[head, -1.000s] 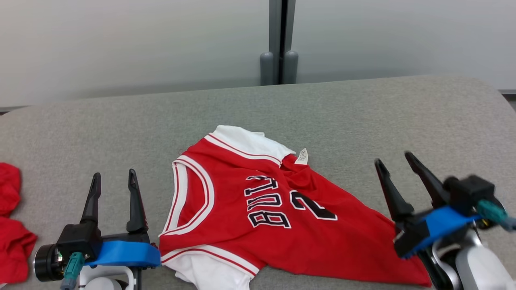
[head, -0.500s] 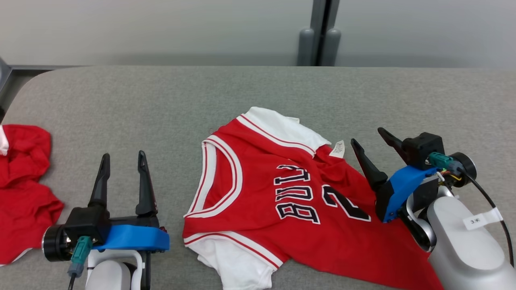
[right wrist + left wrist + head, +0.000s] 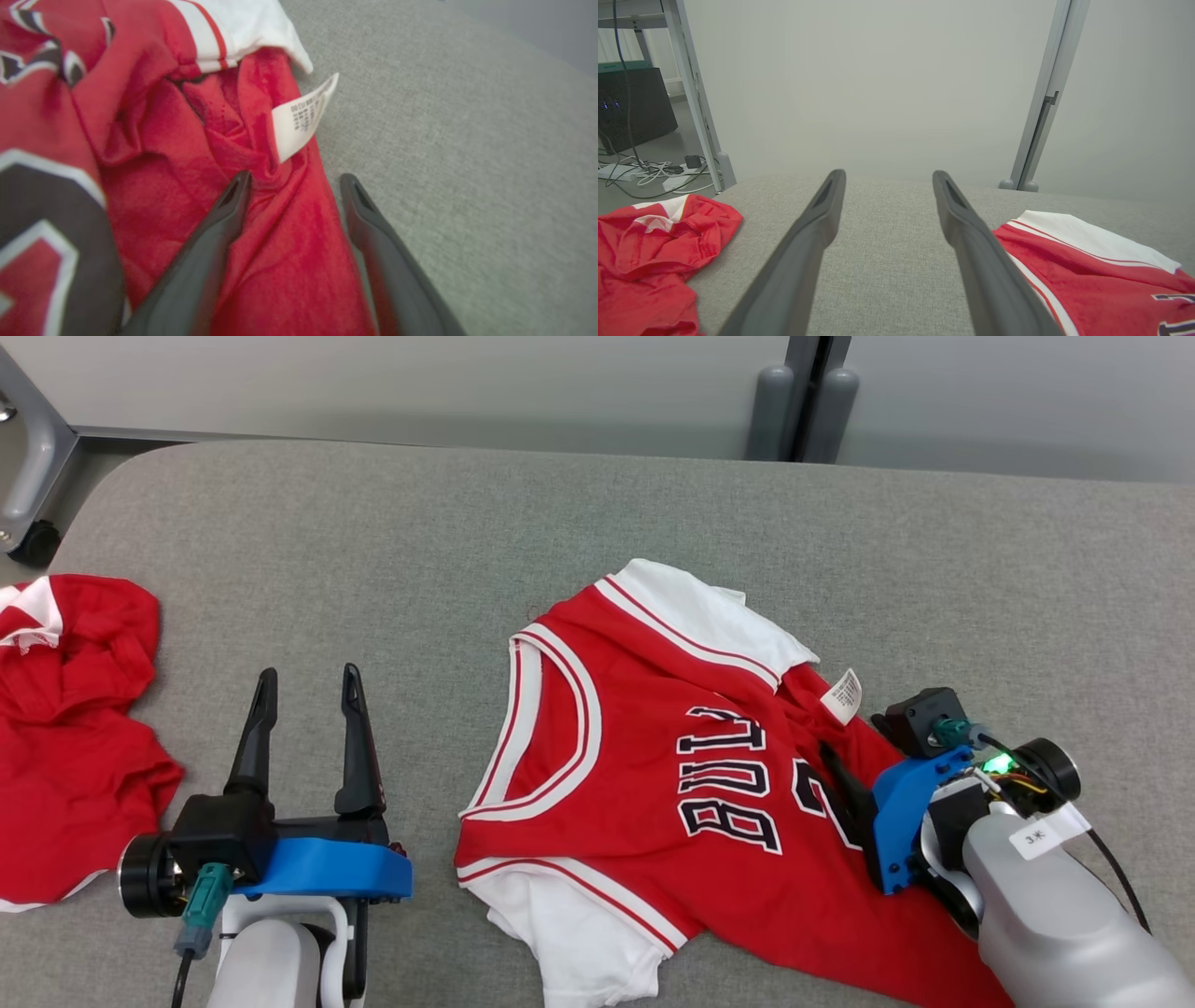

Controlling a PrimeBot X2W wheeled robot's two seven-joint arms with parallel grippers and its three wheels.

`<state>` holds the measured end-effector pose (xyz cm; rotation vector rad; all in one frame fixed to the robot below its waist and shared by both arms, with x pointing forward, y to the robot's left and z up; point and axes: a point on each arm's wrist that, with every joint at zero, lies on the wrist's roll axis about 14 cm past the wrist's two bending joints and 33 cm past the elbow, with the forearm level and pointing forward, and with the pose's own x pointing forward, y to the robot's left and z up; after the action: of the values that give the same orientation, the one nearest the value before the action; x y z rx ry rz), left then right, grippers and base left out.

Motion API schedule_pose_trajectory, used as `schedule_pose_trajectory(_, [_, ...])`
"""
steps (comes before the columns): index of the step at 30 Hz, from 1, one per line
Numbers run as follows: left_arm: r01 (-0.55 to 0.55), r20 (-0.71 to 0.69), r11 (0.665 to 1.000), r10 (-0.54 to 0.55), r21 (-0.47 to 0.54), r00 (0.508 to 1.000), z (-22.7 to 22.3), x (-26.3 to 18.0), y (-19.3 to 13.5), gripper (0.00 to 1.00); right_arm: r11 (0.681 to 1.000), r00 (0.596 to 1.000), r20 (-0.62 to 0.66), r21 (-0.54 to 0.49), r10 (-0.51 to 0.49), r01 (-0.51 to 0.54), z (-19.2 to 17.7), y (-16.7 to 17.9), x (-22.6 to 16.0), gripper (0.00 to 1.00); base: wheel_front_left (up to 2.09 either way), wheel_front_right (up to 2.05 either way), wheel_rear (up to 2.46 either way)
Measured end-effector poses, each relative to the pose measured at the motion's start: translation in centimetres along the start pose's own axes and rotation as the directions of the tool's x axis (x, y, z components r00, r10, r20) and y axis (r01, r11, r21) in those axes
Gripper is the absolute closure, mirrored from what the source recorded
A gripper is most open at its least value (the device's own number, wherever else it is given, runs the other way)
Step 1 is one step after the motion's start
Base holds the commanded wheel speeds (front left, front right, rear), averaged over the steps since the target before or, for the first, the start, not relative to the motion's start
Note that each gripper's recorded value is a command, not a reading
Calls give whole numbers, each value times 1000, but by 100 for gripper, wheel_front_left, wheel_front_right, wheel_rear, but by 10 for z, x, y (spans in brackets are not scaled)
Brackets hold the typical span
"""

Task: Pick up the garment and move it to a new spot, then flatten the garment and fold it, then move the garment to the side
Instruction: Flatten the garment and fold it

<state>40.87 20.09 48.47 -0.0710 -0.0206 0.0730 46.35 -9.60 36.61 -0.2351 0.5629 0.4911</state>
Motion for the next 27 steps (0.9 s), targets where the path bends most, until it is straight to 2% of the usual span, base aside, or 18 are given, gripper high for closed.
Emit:
schedule_pose_trajectory(1, [1,1,1000,-1,0,1000,0,0,0,0,1000,1000,-11,3,3,-3,-2,2,0,11,0,0,0])
schedule_pose_trajectory(3, [5,2,1000,-5,-1,1000,1,0,-2,0,1000,1000,-23,16,7,-7,-2,3,0,100,0,0,0])
schedule_pose_trajectory(8, [14,16,1000,-14,-5,1000,6,0,-5,0,999,1000,24,50,-10,8,4,-1,-6,100,0,0,0])
schedule_pose_trajectory(13, [19,29,1000,-19,-11,999,11,-4,-8,0,993,983,159,86,-88,75,26,-27,-25,100,0,0,0])
schedule_pose_trajectory(14, [24,29,1000,-24,-13,999,11,-7,-9,0,990,968,222,112,-114,91,40,-34,-32,100,0,0,0])
schedule_pose_trajectory(19, [42,38,999,-42,-19,998,13,-7,-16,0,976,916,356,174,-185,129,74,-58,-56,100,0,0,0])
schedule_pose_trajectory(25, [66,44,998,-65,-23,997,15,-4,-23,0,964,835,488,189,-256,186,118,-93,-84,100,0,0,0])
schedule_pose_trajectory(27, [67,44,997,-66,-23,997,15,-4,-23,0,963,822,505,190,-264,192,124,-96,-87,100,0,0,0])
